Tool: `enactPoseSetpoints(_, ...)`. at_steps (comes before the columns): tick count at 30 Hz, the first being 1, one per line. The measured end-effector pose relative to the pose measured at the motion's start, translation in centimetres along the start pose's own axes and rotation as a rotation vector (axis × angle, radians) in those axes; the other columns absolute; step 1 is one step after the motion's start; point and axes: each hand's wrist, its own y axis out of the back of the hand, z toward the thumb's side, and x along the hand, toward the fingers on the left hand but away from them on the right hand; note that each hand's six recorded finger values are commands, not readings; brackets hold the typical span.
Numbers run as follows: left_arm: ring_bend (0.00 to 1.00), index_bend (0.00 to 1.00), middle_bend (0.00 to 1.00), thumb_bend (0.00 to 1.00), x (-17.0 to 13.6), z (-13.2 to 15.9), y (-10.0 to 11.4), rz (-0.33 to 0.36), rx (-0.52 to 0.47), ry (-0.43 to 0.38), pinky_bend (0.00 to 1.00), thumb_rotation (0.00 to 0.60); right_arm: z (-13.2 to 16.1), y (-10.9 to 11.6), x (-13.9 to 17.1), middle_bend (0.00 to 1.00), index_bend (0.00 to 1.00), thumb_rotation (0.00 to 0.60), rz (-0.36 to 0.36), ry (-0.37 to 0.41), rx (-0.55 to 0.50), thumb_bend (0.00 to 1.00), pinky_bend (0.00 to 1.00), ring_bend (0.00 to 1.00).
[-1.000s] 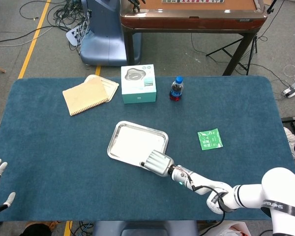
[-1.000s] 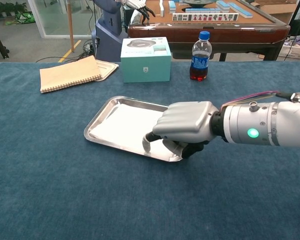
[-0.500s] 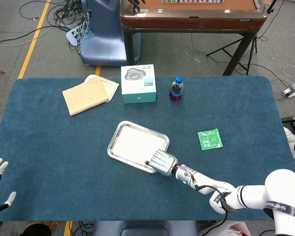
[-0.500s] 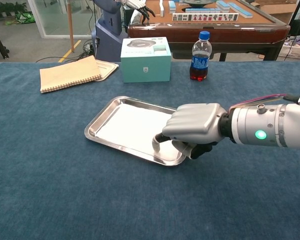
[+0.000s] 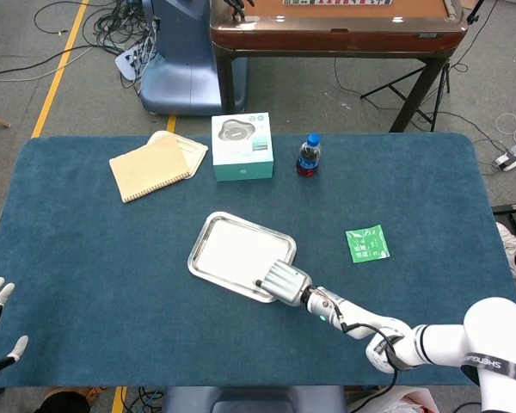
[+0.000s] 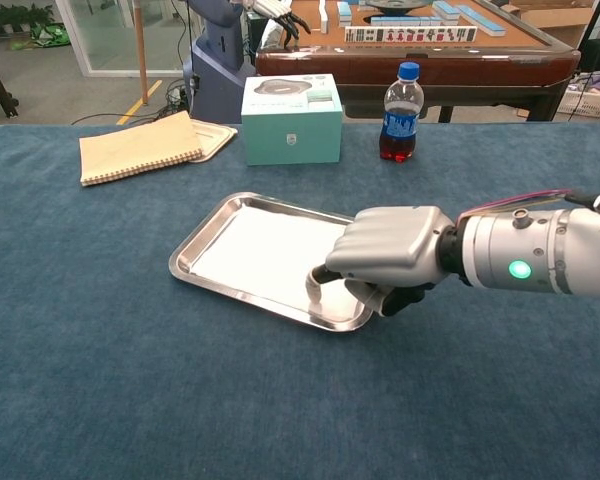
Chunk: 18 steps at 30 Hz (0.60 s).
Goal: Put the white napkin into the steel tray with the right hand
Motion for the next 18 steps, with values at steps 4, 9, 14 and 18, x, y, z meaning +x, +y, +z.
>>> enactPoseSetpoints(4,0.03,0.09,0.04,0.24,0.0,0.0,0.0,0.000,-0.001,-0.002,0.00,0.600,0.2,0.3,0.3,1.00,0.26,0.600,-0.016,0.004,-0.008,1.00,1.00,1.00)
enactPoseSetpoints(9,0.03,0.09,0.04,0.24,0.2,0.1,0.1,0.005,-0.005,-0.008,0.00,0.600,-0.4,1.2,1.2,1.00,0.24,0.600,-0.057,-0.020,-0.015,1.00,1.00,1.00)
enactPoseSetpoints(14,0.03,0.09,0.04,0.24,0.5,0.3,0.3,0.009,-0.007,-0.020,0.00,0.600,-2.3,2.7,3.3,0.96,0.20,0.600,-0.133,-0.099,-0.029,1.00,1.00,1.00)
enactPoseSetpoints(18,0.03,0.09,0.04,0.24,0.9,0.3,0.3,0.013,-0.010,-0.026,0.00,0.600,-4.8,3.4,6.3,0.83,0.15,0.600,-0.189,-0.213,-0.046,1.00,1.00,0.86)
